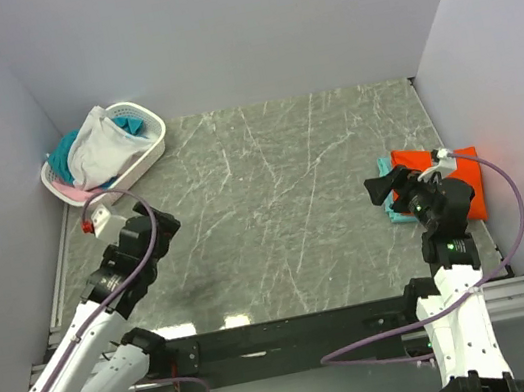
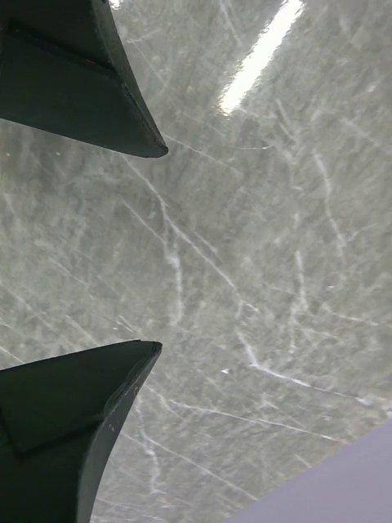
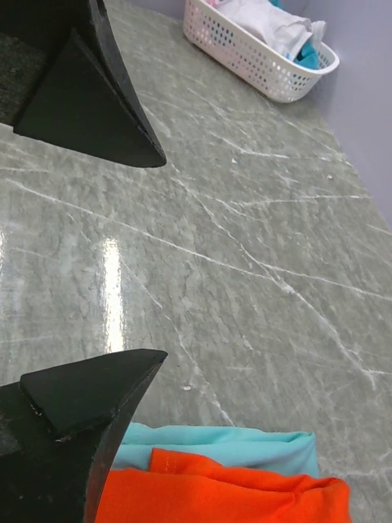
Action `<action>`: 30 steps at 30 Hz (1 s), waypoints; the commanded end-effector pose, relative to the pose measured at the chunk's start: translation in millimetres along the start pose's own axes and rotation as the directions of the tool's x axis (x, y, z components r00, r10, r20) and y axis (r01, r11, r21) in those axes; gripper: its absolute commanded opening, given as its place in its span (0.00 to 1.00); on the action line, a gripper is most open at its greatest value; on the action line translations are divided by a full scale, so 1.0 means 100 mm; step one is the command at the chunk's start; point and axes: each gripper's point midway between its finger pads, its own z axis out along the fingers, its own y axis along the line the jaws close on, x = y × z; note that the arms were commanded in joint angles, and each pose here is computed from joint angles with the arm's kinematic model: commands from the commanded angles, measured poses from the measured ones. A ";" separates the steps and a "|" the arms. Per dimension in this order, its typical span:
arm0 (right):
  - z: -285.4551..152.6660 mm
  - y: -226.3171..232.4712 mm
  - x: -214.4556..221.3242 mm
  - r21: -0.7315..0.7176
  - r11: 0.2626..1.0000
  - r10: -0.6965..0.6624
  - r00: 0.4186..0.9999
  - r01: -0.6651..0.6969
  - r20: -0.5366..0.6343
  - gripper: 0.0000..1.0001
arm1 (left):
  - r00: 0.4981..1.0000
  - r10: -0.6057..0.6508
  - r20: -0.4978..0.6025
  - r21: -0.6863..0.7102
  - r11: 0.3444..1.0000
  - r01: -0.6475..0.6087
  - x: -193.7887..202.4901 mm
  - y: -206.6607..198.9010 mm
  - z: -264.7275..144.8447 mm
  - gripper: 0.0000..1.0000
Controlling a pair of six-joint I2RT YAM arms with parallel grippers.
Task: Fold and stack the t-shirts
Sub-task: Grab the tshirt from the pile
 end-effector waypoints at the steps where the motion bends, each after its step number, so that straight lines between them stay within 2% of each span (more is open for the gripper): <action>1: -0.03 0.21 -0.25 -0.067 0.998 0.003 0.998 0.001 0.060 0.98 | 0.989 -0.042 0.143 0.010 0.999 0.041 -0.41 -0.21 -0.02 1.00; 5: 0.04 0.21 -0.36 -0.056 0.997 0.052 0.996 -0.048 0.074 0.98 | 0.972 -0.002 0.235 -0.068 0.997 0.019 -0.79 -0.32 0.11 0.99; 7: 0.03 0.24 -0.46 -0.032 0.998 0.047 0.997 -0.045 0.061 0.98 | 0.973 0.014 0.229 -0.016 1.000 -0.010 -0.96 -0.55 0.20 0.99; 8: 0.06 0.21 -0.45 -0.014 0.999 0.050 0.998 -0.050 0.044 0.98 | 0.975 0.019 0.222 -0.068 0.998 -0.003 -1.03 -0.47 0.40 1.00; 12: 0.08 0.24 -0.41 -0.046 0.999 0.025 1.000 -0.024 0.018 0.98 | 0.981 0.054 0.185 -0.083 0.996 -0.039 -1.35 -0.50 0.93 0.99; 13: 0.08 0.20 -0.40 -0.028 1.000 0.011 1.000 -0.011 0.014 0.98 | 0.985 0.036 0.170 -0.021 0.999 -0.033 -1.46 -0.66 1.03 0.99; 14: 0.07 0.18 -0.41 -0.011 1.000 0.007 1.000 -0.007 0.018 0.98 | 0.991 0.040 0.128 -0.071 0.997 -0.031 -1.46 -0.50 1.30 0.99; 16: 0.08 0.12 -0.40 0.016 1.000 0.002 1.000 -0.002 0.018 0.98 | 0.993 0.017 0.116 -0.073 0.997 -0.009 -1.69 -0.51 1.52 0.99; 17: 0.07 0.12 -0.40 0.016 1.000 0.000 1.000 0.000 0.018 0.98 | 0.998 0.012 0.058 -0.123 0.992 -0.005 -1.63 -0.32 1.80 0.99; 19: 0.07 0.11 -0.38 0.020 1.000 -0.006 1.000 0.006 0.009 0.98 | 0.998 0.014 0.053 -0.128 0.992 -0.008 -1.82 -0.36 1.98 0.99; 20: 0.07 0.09 -0.37 0.026 1.000 -0.007 1.000 0.007 0.008 0.98 | 1.000 0.014 0.001 -0.197 0.980 -0.013 -1.72 -0.13 2.22 1.00; 22: 0.08 0.07 -0.35 0.033 0.999 -0.010 1.000 0.010 0.004 0.97 | 1.000 0.016 0.011 -0.228 0.974 -0.013 -1.86 -0.10 2.37 0.99; 23: 0.09 0.06 -0.36 0.036 0.999 -0.009 1.000 0.009 0.002 0.97 | 1.000 0.015 -0.024 -0.266 0.964 -0.021 -1.77 0.04 2.52 0.99; 30: 0.14 -0.01 -0.28 0.054 0.999 -0.004 0.999 0.006 -0.032 0.96 | 0.999 0.035 0.000 -0.358 0.933 -0.033 -1.92 0.37 2.81 0.99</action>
